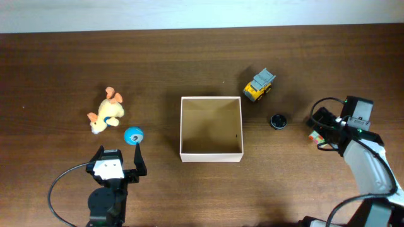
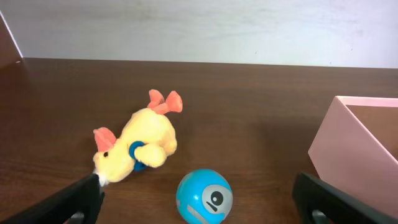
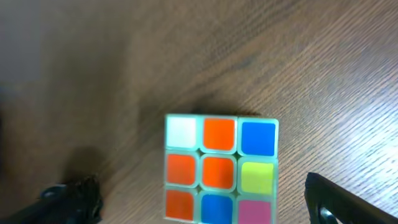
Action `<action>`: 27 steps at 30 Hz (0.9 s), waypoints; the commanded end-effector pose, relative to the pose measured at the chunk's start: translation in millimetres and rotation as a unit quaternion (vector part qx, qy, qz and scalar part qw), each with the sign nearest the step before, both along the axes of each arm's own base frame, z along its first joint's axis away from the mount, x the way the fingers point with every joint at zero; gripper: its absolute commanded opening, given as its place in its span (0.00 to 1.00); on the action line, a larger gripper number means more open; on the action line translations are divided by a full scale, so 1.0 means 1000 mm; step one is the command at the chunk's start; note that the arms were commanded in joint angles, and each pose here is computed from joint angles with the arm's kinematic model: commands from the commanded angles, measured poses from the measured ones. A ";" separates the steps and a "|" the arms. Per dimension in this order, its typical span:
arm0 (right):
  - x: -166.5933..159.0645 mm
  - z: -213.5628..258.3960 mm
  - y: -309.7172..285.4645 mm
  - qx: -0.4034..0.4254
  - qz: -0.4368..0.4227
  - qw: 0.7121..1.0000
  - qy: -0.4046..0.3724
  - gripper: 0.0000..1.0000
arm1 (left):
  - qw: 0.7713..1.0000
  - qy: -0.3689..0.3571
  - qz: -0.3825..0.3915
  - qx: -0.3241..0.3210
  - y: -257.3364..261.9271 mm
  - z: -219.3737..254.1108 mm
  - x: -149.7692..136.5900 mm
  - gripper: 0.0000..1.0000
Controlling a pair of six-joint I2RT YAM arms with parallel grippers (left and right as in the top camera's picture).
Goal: Pack container
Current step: 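Move the right gripper over the Rubik's cube, then lower the right gripper and close it on the Rubik's cube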
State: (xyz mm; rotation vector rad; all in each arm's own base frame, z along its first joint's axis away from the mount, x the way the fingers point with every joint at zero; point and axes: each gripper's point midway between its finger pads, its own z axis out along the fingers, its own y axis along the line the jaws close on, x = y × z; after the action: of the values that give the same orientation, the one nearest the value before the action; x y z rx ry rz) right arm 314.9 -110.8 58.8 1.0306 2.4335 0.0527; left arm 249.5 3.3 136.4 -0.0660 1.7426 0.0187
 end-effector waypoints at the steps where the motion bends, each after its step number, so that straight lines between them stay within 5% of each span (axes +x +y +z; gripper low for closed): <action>1: -0.004 -0.014 -0.001 0.000 0.004 1.000 0.017 0.99 | 1.000 0.000 -0.003 0.009 0.000 -0.001 0.000 0.99; 20: 0.007 -0.034 -0.008 -0.006 0.000 1.000 0.021 1.00 | 1.000 0.000 -0.003 0.009 0.000 -0.001 0.000 0.99; 27: 0.009 -0.032 -0.009 -0.008 0.000 1.000 0.016 0.88 | 1.000 0.000 -0.003 0.009 0.000 -0.001 0.000 0.99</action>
State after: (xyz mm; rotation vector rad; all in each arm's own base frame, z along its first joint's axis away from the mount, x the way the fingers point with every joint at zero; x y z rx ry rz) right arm 327.3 -117.0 31.2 1.0203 2.4530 0.0341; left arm 249.4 3.3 136.3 -0.0659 1.7430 0.0187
